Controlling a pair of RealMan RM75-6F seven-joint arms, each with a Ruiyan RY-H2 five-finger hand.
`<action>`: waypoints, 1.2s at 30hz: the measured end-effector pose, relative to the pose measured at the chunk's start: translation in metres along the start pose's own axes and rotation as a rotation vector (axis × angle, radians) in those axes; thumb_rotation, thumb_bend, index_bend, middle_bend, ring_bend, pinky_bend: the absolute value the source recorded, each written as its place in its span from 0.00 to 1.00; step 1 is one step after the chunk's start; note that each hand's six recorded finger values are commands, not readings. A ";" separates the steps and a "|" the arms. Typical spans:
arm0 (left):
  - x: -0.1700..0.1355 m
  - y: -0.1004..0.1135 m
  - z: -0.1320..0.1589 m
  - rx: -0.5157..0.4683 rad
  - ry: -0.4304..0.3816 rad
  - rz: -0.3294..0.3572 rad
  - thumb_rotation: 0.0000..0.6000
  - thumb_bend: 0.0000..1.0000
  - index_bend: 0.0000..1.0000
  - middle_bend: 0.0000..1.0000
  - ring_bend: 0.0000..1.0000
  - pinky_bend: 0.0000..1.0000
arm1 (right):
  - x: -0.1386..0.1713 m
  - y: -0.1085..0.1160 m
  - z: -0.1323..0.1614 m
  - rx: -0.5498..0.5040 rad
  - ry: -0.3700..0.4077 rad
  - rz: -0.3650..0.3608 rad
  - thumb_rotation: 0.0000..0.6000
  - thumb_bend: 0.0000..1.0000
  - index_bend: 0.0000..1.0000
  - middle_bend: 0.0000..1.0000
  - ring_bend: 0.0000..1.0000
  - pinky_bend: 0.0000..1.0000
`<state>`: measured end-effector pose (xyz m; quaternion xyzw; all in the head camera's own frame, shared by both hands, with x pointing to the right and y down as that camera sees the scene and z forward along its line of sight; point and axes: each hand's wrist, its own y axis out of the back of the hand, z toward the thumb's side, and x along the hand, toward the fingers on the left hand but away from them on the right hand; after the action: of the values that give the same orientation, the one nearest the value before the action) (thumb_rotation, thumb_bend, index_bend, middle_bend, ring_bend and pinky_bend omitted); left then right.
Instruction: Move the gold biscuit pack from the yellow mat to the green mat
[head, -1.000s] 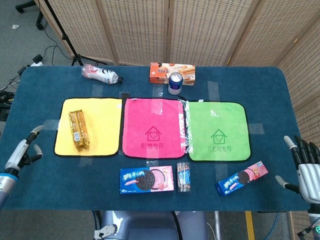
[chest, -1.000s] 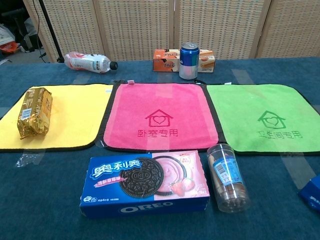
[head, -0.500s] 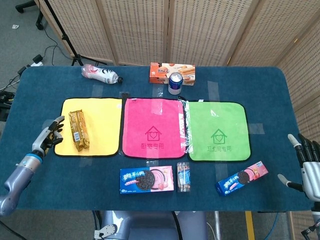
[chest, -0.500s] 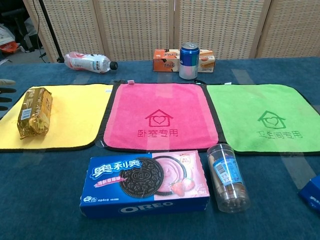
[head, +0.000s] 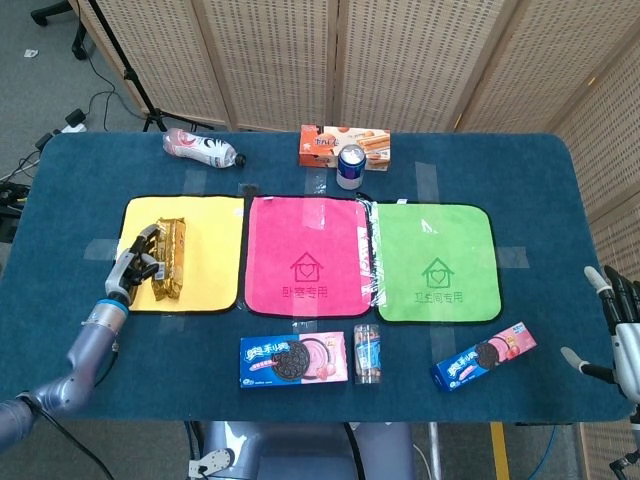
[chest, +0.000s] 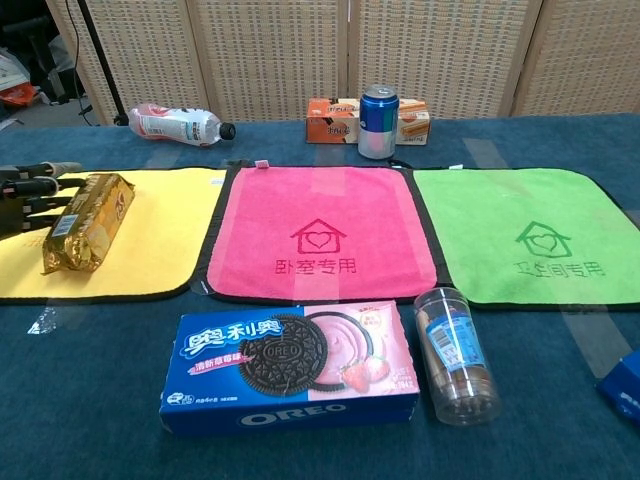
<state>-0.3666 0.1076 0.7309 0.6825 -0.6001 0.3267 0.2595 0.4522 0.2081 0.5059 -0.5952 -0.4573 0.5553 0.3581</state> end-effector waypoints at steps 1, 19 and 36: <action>0.001 -0.005 0.001 -0.010 -0.003 -0.002 1.00 1.00 0.00 0.00 0.00 0.00 | 0.000 0.000 0.000 -0.001 0.000 0.000 1.00 0.00 0.00 0.00 0.00 0.00; 0.015 -0.085 0.025 -0.082 -0.079 -0.028 1.00 1.00 0.00 0.00 0.00 0.00 | 0.001 0.002 -0.001 -0.011 0.001 -0.001 1.00 0.00 0.00 0.00 0.00 0.00; 0.026 -0.171 0.039 -0.051 -0.054 -0.144 1.00 1.00 0.00 0.00 0.00 0.00 | -0.002 0.003 -0.006 -0.027 -0.013 0.008 1.00 0.00 0.00 0.00 0.00 0.00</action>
<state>-0.1907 0.0861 0.7317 0.7255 -0.5644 0.2734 0.2836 0.4583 0.2056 0.5048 -0.5980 -0.4649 0.5543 0.3449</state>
